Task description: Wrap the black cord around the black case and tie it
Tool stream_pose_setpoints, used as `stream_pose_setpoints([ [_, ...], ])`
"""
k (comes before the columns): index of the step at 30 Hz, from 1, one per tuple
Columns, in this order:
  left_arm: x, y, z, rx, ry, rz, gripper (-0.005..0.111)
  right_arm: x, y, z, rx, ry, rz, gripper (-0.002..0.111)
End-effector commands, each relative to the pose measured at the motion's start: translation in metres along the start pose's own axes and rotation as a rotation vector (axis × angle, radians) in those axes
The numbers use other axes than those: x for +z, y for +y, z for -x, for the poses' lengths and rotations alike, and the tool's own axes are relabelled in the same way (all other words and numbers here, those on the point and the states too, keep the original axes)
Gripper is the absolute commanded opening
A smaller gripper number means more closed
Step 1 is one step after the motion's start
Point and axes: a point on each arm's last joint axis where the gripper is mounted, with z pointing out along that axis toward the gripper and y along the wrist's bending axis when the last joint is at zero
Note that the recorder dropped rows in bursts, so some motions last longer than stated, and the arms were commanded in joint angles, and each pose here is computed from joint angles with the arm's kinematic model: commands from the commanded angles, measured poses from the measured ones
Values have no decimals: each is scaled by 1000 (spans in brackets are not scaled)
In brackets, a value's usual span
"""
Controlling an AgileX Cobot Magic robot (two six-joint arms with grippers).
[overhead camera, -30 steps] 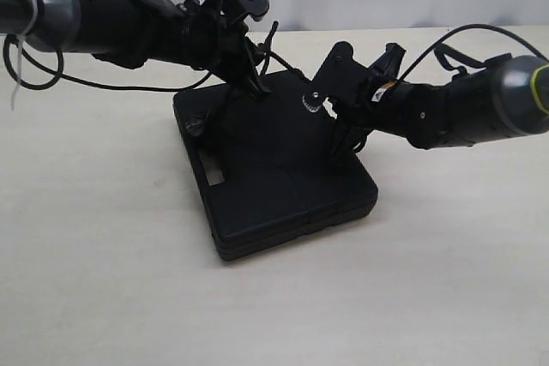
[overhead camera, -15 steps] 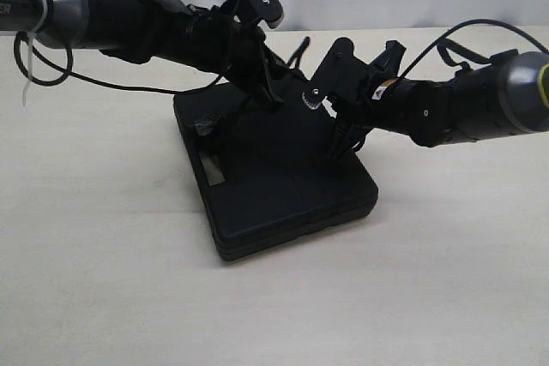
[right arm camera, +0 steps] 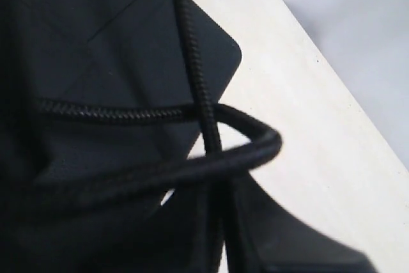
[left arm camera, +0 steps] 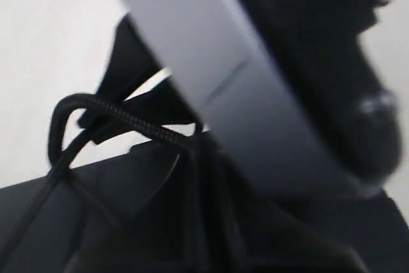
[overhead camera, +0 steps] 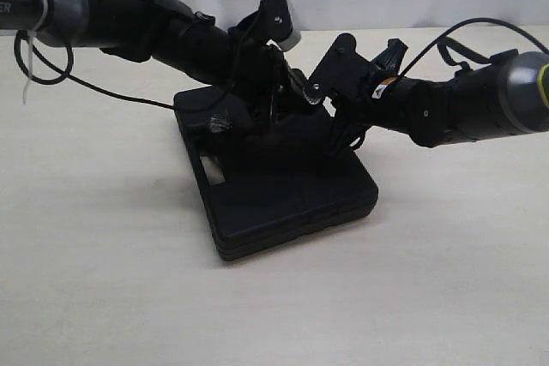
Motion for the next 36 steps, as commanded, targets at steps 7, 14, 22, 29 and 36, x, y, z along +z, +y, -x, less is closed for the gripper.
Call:
stream_pose_setpoints([
  [7, -1, -3, 5, 17, -26, -45, 21, -2, -2, 2, 5, -14, -13, 4],
  [14, -5, 5, 5, 21, 9, 49, 53, -2, -2, 2, 5, -14, -13, 4],
  [22, -36, 17, 29, 13, 24, 270, 54, -2, -3, 3, 10, -18, -19, 4],
  [29, -36, 43, 14, -529, -64, 557, 54, -2, -3, 3, 35, -25, -26, 4],
  [36, -20, 39, 4, -484, -15, 452, 54, -2, -3, 3, 35, -25, -26, 4],
])
